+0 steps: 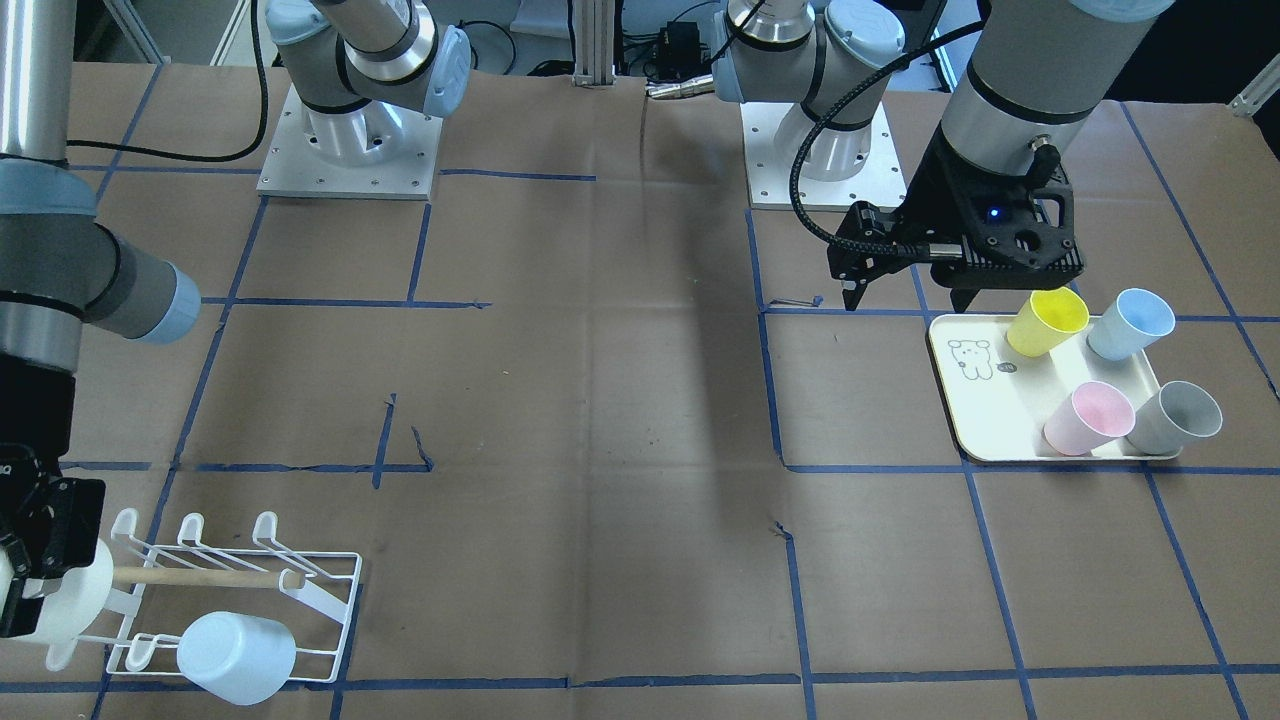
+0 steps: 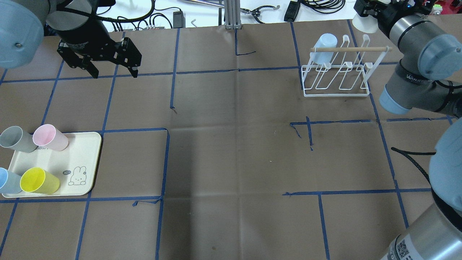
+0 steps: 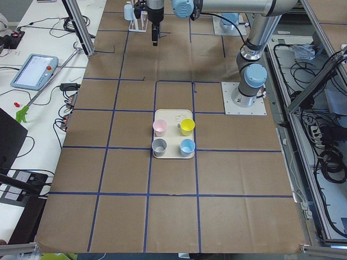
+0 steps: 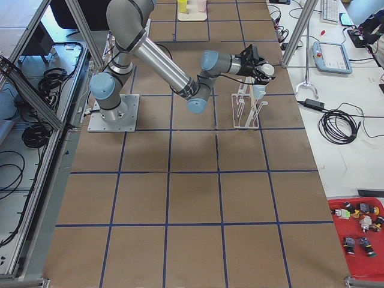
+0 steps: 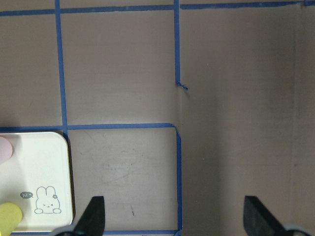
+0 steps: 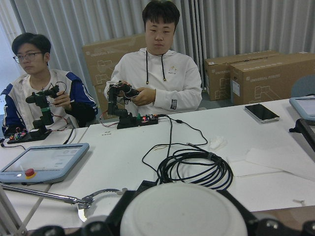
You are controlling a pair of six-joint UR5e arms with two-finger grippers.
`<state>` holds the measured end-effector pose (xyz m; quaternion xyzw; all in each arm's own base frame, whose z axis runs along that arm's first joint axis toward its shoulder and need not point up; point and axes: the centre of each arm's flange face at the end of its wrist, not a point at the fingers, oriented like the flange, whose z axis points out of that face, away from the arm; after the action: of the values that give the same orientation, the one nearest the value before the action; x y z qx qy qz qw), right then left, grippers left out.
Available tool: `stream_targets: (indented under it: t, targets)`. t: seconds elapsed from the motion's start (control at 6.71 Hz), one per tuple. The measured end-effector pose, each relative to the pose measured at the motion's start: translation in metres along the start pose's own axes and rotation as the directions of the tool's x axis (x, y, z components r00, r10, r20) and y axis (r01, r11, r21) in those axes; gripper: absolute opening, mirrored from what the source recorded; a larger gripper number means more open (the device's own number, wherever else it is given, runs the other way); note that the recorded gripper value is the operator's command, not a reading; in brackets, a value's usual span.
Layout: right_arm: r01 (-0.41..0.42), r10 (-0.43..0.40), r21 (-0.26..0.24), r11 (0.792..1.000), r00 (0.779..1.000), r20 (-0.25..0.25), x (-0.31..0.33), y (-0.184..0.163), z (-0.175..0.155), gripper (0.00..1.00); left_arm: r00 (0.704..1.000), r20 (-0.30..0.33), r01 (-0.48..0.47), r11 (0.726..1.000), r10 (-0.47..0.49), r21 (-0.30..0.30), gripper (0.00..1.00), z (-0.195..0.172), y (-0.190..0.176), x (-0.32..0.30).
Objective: Transfer IKEA cup to right arm and place on rack
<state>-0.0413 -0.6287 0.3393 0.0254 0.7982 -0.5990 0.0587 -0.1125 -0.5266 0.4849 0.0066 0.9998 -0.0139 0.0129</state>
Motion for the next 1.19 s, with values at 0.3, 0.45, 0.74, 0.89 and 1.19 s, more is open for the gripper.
stream_targets:
  t: [0.3,0.45,0.74,0.89,1.19]
  targets:
    - [0.053,-0.053,-0.005,0.999,0.998,-0.027,0.027,0.007,0.019,0.10,1.000,0.001,0.015,1.000,-0.015,0.001,1.00,0.017,0.001,0.001]
    - [0.058,-0.058,-0.009,0.998,0.998,-0.029,0.034,0.012,0.030,0.10,0.999,0.000,0.033,0.999,-0.033,0.017,1.00,0.018,0.001,0.003]
    - [0.053,-0.054,-0.030,0.998,0.998,-0.028,0.042,0.028,0.046,0.10,0.998,-0.003,0.056,0.998,-0.056,0.030,1.00,0.015,0.003,0.010]
    - [0.055,-0.057,-0.043,0.998,0.998,-0.029,0.045,0.036,0.051,0.10,0.998,-0.004,0.065,0.997,-0.065,0.031,1.00,0.015,0.004,0.014]
    - [0.068,-0.070,-0.061,0.996,0.997,-0.031,0.045,0.048,0.056,0.11,0.998,-0.005,0.069,0.997,-0.068,0.031,1.00,0.015,0.004,0.016]
